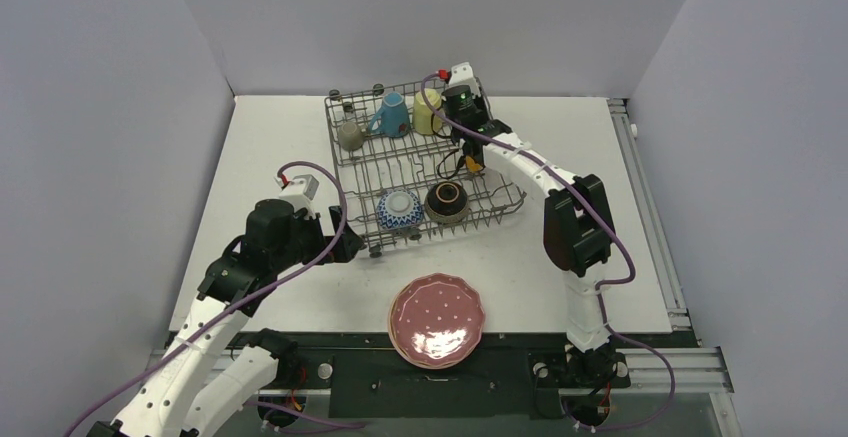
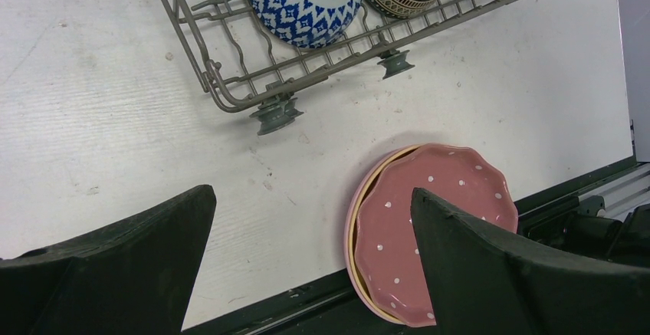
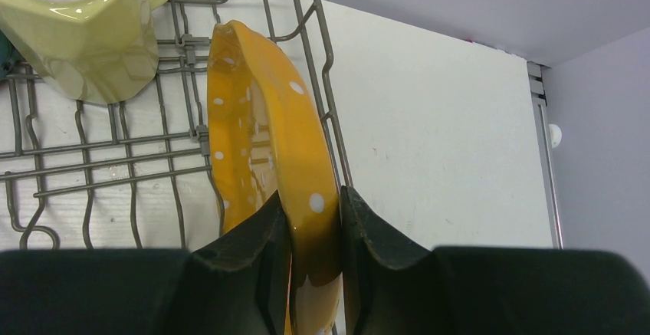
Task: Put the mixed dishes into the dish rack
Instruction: Insert the plate into the dish rack, then pick up the plate from the corner of the board.
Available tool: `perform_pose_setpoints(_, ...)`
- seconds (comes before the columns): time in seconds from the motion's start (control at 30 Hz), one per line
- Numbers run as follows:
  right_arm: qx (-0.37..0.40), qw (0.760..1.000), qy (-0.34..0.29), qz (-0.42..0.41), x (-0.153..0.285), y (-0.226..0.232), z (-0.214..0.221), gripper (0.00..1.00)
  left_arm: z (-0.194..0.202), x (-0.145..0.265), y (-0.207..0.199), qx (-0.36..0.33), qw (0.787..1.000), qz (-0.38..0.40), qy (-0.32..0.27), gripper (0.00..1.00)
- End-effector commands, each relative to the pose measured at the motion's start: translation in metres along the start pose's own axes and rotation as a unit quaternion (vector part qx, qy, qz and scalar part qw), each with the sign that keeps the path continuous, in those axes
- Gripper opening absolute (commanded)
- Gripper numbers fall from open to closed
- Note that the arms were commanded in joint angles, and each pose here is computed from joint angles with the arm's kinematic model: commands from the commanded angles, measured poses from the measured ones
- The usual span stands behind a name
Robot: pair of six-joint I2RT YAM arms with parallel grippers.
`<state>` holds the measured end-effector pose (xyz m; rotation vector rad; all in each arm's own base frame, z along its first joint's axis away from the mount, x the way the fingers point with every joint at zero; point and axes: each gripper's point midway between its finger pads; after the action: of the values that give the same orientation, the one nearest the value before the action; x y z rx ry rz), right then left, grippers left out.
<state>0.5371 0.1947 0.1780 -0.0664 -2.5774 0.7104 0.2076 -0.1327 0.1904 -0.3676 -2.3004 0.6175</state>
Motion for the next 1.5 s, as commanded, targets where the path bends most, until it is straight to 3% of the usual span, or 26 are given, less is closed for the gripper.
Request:
perform_pose_setpoints(0.0,-0.086,0.995,-0.049,-0.005,0.01,0.003,-0.029,0.14,-0.01,-0.002,-0.006,-0.01,1.0,0.016,-0.018,0.97)
perform_pose_setpoints(0.17,-0.099,0.994,-0.051,-0.002,0.016,-0.001,-0.032,0.31,-0.01,-0.002,-0.005,-0.01,1.0,0.015,-0.018,0.97)
perform_pose_setpoints(0.4,-0.118,0.991,-0.059,-0.005,0.026,-0.008,-0.039,0.42,-0.011,-0.001,-0.005,-0.009,1.0,0.015,-0.02,0.97)
perform_pose_setpoints(1.17,-0.201,0.973,-0.111,-0.025,0.086,-0.052,-0.085,0.58,-0.011,-0.002,-0.003,-0.008,1.0,0.011,-0.02,0.96)
perform_pose_setpoints(1.47,-0.262,0.954,-0.119,-0.082,0.123,-0.067,-0.067,0.62,-0.011,-0.003,-0.001,-0.006,1.0,0.004,-0.018,0.96)
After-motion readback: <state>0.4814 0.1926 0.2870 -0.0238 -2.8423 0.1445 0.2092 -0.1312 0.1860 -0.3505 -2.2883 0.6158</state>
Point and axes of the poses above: each gripper's point midway between its finger pads, its own x axis back along the fingers, its own y axis along the line the jaws close on, z = x × y, and after that the axes turned 8 degrees about x, right-handed
